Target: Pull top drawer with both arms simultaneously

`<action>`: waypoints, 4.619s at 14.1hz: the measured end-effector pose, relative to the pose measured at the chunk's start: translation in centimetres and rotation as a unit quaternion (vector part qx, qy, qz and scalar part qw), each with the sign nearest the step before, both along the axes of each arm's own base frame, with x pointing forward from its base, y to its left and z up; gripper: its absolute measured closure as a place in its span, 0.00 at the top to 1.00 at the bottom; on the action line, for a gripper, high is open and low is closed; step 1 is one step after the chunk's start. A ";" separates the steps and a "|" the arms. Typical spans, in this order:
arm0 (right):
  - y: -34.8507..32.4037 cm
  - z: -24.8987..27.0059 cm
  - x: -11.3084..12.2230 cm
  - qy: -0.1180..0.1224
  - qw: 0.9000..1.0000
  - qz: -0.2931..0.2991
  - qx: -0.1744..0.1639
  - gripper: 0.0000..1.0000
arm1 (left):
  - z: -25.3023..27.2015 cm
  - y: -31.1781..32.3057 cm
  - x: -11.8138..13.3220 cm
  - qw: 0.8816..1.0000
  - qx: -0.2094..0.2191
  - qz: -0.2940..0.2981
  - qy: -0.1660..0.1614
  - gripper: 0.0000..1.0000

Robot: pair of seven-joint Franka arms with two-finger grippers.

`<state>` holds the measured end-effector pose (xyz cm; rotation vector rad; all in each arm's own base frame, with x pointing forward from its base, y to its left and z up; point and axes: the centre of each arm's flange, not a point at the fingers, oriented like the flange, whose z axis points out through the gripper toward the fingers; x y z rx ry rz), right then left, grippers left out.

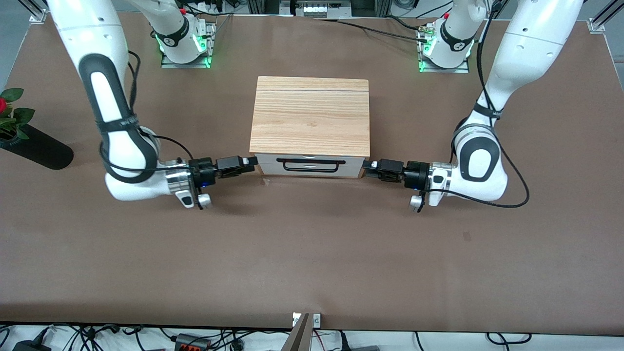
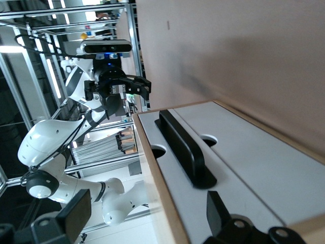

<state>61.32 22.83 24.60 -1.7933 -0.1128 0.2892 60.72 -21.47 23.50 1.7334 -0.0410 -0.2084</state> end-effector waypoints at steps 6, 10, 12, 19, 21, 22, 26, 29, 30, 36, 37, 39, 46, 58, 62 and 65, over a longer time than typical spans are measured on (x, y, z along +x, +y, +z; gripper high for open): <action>3.1 -5.2 -1.5 -0.048 0.997 -0.018 0.060 1.00 | -2.9 -4.4 -1.2 0.999 -0.034 0.021 -0.011 1.00; 4.4 -5.8 -1.9 -0.065 0.996 -0.024 0.054 0.75 | -4.0 -4.9 -1.5 0.999 -0.028 0.020 -0.015 1.00; 5.1 -6.4 -2.3 -0.074 0.995 -0.030 0.057 0.69 | -4.5 -5.2 -1.6 0.999 -0.025 0.022 -0.023 1.00; 6.2 -6.9 -3.0 -0.074 0.995 -0.026 0.057 0.53 | -5.5 -7.4 -2.7 0.999 -0.032 0.018 -0.019 0.70; 6.1 -7.0 -3.0 -0.080 0.995 -0.025 0.058 0.49 | -5.5 -7.5 -2.7 0.999 -0.032 0.017 -0.019 0.62; 6.1 -7.0 -2.9 -0.091 0.994 -0.024 0.061 0.38 | -5.5 -7.6 -2.8 0.999 -0.031 0.017 -0.019 0.52; 6.0 -7.7 -3.0 -0.118 0.990 -0.023 0.068 0.24 | -5.8 -7.7 -2.8 0.999 -0.024 0.019 -0.021 0.40; 6.0 -7.7 -3.0 -0.120 0.990 -0.023 0.071 0.18 | -6.6 -7.8 -2.9 0.999 -0.030 0.027 -0.031 0.27; 6.0 -7.7 -3.0 -0.120 0.990 -0.023 0.071 0.18 | -6.8 -7.9 -3.0 0.998 -0.035 0.030 -0.033 0.22; 5.9 -7.7 -3.0 -0.120 0.990 -0.024 0.071 0.18 | -7.0 -7.9 -3.0 0.998 -0.043 0.033 -0.038 0.19; 5.9 -7.7 -3.0 -0.120 0.990 -0.024 0.071 0.18 | -7.0 -7.9 -3.0 0.998 -0.043 0.033 -0.038 0.19; 5.9 -7.7 -3.0 -0.120 0.990 -0.024 0.071 0.18 | -7.0 -7.9 -3.0 0.998 -0.043 0.033 -0.038 0.19; 5.9 -7.7 -3.0 -0.120 0.990 -0.024 0.071 0.18 | -7.0 -7.9 -3.0 0.998 -0.043 0.034 -0.038 0.19; 5.7 -7.5 -0.4 -0.129 0.989 -0.033 0.071 0.18 | -6.8 -8.0 -0.6 0.997 -0.042 0.048 -0.045 0.19; 5.5 -7.4 1.1 -0.124 0.989 -0.041 0.069 0.18 | -6.9 -8.1 0.9 0.996 -0.046 0.054 -0.049 0.19; 5.4 -7.2 2.2 -0.123 0.989 -0.046 0.069 0.18 | -6.6 -8.2 2.0 0.996 -0.048 0.060 -0.046 0.19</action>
